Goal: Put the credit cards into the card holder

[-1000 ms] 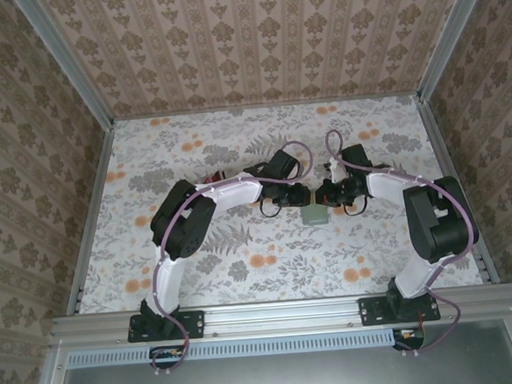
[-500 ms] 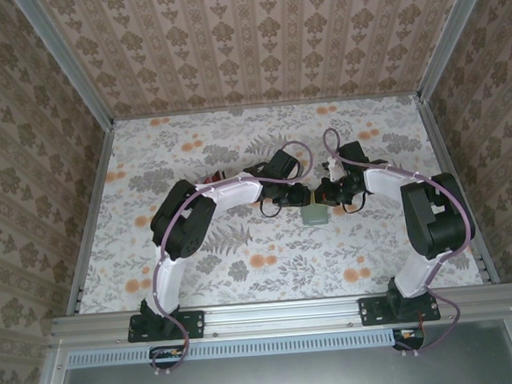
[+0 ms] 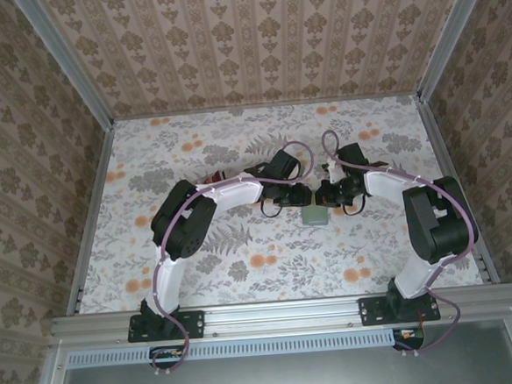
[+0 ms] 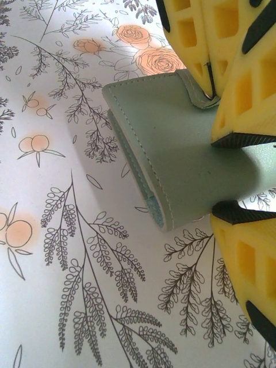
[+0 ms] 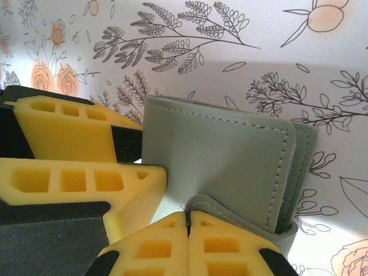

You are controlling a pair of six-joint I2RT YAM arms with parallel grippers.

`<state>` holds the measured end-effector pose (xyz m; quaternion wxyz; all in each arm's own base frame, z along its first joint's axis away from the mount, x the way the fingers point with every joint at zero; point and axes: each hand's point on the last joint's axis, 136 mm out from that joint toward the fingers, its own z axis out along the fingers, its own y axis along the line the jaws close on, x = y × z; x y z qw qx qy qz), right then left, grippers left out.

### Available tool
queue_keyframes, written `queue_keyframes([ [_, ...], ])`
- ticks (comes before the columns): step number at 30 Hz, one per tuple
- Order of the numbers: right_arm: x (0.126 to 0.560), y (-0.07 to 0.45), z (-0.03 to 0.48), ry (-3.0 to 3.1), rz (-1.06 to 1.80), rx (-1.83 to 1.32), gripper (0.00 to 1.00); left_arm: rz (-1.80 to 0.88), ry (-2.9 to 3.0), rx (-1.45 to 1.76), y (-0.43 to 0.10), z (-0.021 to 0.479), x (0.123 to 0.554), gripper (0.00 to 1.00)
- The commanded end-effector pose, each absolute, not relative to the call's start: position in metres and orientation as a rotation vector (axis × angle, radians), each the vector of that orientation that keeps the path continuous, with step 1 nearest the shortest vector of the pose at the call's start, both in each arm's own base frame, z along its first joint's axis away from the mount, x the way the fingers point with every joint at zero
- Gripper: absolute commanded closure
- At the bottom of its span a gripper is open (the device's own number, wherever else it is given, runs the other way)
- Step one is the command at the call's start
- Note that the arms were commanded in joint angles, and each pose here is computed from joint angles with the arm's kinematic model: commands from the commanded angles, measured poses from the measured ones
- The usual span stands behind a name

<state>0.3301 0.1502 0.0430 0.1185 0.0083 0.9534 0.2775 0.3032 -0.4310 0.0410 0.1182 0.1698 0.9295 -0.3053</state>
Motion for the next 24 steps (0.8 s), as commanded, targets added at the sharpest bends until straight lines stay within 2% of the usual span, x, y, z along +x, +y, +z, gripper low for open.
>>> queue_keyframes([
  [1,0.285,0.142,0.010,2.991,0.701,0.073,1.00,-0.897,2.713,0.521,-0.433,0.036,0.298,0.65],
  [17,0.251,0.122,-0.007,3.046,0.427,0.207,1.00,-0.899,2.703,0.535,-0.431,0.038,0.295,0.65],
  [24,0.245,0.129,-0.007,3.033,0.463,0.216,1.00,-0.889,2.684,0.526,-0.420,0.044,0.290,0.65],
])
